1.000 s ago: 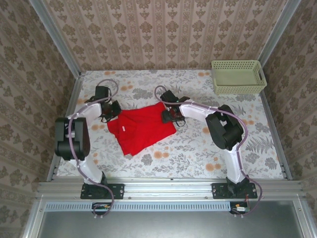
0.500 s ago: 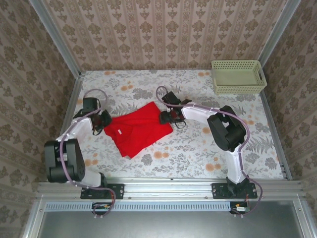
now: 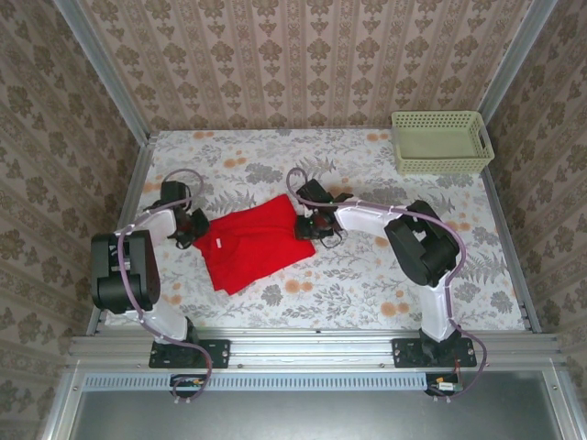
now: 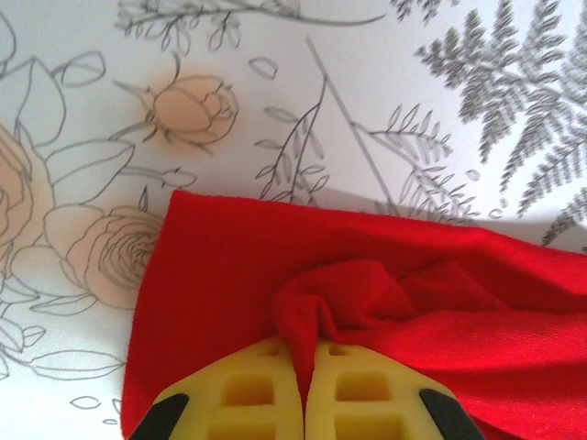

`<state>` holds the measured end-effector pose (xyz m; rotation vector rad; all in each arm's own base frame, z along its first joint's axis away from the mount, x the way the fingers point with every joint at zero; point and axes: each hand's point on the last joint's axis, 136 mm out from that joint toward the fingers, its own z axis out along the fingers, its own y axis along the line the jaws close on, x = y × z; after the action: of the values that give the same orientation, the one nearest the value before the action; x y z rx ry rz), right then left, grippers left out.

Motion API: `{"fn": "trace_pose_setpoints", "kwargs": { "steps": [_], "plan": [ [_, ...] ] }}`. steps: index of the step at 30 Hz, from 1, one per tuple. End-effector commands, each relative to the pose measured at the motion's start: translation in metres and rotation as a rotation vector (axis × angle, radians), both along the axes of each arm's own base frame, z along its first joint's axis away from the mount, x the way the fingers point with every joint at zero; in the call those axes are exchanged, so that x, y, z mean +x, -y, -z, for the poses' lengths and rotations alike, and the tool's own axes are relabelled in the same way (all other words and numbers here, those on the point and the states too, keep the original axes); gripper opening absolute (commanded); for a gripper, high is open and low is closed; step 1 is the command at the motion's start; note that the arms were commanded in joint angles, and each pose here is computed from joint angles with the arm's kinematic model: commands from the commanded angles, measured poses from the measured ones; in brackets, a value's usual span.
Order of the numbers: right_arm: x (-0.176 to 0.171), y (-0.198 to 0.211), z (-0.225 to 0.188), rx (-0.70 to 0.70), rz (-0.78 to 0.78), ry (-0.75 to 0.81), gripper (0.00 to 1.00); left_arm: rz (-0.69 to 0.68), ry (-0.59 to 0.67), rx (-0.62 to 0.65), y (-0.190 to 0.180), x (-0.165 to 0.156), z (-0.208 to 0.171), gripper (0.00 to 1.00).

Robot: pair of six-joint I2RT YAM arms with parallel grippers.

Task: Fold the inside-out t-shirt

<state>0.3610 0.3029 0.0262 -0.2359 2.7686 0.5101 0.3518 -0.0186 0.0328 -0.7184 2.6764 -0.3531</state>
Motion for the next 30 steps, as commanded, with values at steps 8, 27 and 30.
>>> {"fn": "trace_pose_setpoints", "kwargs": {
  "steps": [8,27,30],
  "plan": [
    [0.006,0.070,-0.081,-0.327,0.066,0.234,0.00,0.049,0.164,0.002,0.010,0.014,-0.066,0.00],
    [0.000,0.077,-0.049,-0.458,0.050,0.189,0.24,0.140,0.093,0.078,0.014,0.079,-0.021,0.08],
    [0.005,0.082,-0.051,-0.444,0.055,0.186,0.35,0.179,0.104,0.099,0.019,0.094,-0.030,0.16]
  ]
}}
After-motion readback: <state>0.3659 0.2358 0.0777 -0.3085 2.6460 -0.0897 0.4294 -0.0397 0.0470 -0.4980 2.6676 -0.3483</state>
